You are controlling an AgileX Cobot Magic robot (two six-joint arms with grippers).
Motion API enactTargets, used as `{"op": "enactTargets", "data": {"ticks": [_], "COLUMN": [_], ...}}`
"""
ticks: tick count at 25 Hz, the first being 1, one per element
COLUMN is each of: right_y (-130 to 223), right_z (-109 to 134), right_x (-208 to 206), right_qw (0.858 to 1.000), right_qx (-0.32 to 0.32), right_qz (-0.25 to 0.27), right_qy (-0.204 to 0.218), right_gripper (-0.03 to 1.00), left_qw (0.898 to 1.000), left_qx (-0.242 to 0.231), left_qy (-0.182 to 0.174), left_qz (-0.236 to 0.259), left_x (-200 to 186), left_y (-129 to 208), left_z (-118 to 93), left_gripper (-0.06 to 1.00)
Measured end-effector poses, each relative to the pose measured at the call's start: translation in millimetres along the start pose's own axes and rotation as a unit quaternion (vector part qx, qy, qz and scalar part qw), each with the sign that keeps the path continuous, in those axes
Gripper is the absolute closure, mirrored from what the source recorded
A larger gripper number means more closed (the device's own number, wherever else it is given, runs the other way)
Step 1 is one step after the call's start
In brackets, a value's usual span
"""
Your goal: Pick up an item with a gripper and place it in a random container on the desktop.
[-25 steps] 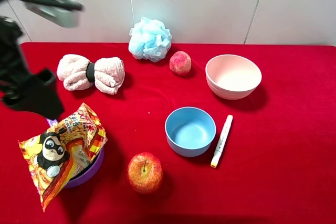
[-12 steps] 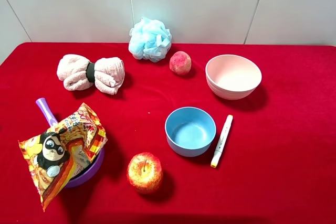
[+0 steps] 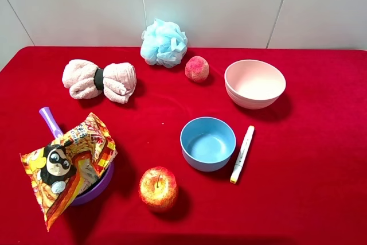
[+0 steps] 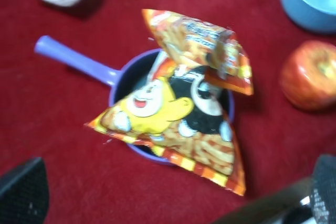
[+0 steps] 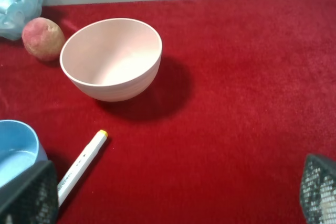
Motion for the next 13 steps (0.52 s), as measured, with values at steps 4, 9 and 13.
{"op": "enactTargets", "data": {"ticks": [4,9,13], "right_y": [0,0,0], "right_z": [0,0,0], "right_x": [0,0,0], "right_qw": [1.0,1.0,1.0], "right_qx": [0.0,0.0,0.0], "right_qz": [0.0,0.0,0.0], "right_qy": [0.0,0.0,0.0], "right_gripper": [0.28,0.28,0.28], "left_qw": [0.999,0.996,0.992], "left_qx": [-0.036,-0.055,-0.055], "left_qy": [-0.032,-0.065,-0.102], "left_qz": [-0.003,-0.032,-0.057], "left_x": [7,22,19], "left_y": [16,28,30], "left_z": [-5,-12,-15], "left_gripper": [-0.05,-0.05,-0.05]}}
Point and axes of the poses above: a point on each arm's last joint axis where the gripper is mounted, x pointing out along that axis toward the gripper, z along the wrist's bending axis when the last joint is at zero, y = z × x, the point moved 1 cm from there along x, pointing out along that axis toward the gripper, and after that the axes turned 9 degrees about x, right-handed, at the moved point
